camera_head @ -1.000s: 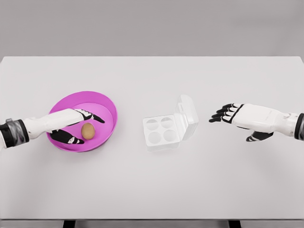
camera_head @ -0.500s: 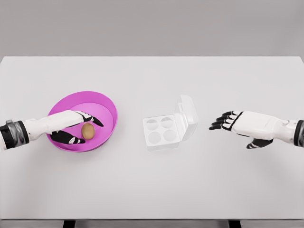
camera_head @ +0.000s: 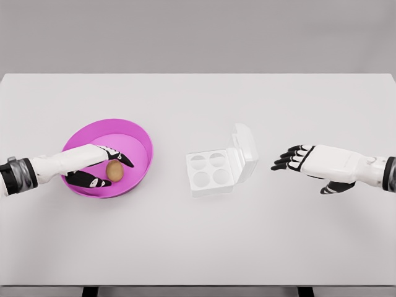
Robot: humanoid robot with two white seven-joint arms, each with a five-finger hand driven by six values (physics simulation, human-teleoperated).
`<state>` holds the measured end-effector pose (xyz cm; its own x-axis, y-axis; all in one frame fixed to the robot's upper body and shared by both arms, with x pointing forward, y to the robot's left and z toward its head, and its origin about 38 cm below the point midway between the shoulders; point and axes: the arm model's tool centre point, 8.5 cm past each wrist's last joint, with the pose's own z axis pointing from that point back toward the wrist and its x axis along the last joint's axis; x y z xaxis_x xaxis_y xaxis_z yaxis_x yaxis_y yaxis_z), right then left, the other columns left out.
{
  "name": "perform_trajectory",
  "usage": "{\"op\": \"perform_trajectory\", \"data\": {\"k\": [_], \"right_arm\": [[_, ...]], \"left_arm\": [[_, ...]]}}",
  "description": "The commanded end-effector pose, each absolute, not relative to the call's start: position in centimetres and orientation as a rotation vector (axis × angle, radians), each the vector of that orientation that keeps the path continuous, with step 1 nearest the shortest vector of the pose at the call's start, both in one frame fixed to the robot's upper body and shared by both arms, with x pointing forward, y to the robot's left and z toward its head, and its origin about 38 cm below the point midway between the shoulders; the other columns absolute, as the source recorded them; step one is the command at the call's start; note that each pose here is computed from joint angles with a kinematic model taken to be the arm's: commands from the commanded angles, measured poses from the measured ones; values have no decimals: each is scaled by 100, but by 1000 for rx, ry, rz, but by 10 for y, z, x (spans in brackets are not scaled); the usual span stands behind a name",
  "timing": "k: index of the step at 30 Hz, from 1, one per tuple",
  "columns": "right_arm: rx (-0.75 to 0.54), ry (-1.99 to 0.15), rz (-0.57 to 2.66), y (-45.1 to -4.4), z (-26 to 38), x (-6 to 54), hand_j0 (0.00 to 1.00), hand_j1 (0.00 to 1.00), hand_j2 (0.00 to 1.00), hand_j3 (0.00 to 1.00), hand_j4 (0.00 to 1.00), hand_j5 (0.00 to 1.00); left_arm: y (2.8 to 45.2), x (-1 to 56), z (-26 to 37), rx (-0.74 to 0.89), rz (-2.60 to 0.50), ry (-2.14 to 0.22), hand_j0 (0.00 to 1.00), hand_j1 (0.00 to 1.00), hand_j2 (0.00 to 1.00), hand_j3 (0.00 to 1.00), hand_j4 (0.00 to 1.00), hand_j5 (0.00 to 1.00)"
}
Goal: Pack egg into the box and close the box lid
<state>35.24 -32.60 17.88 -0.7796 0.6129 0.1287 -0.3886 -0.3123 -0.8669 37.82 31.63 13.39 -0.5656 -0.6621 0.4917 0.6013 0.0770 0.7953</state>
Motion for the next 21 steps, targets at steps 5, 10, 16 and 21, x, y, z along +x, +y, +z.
{"op": "perform_trajectory", "data": {"k": [5,10,16,21], "right_arm": [[-301,-1306,2118,-328,181,352,100,100,100,100,100,100],[-301,-1308,2119,-328,181,352,100,100,100,100,100,100],[-301,-1312,2123,-326,182,351,100,100,100,100,100,100],[-301,-1314,2124,-326,182,351,100,100,100,100,100,100]], "left_arm": [[316,378,134,61,-1660,-1395,66,66,66,66,66,66],[315,377,132,55,-1664,-1392,66,66,66,66,66,66],[315,377,132,55,-1664,-1392,55,55,55,55,55,55],[315,378,132,56,-1662,-1393,51,51,51,51,51,51]]}}
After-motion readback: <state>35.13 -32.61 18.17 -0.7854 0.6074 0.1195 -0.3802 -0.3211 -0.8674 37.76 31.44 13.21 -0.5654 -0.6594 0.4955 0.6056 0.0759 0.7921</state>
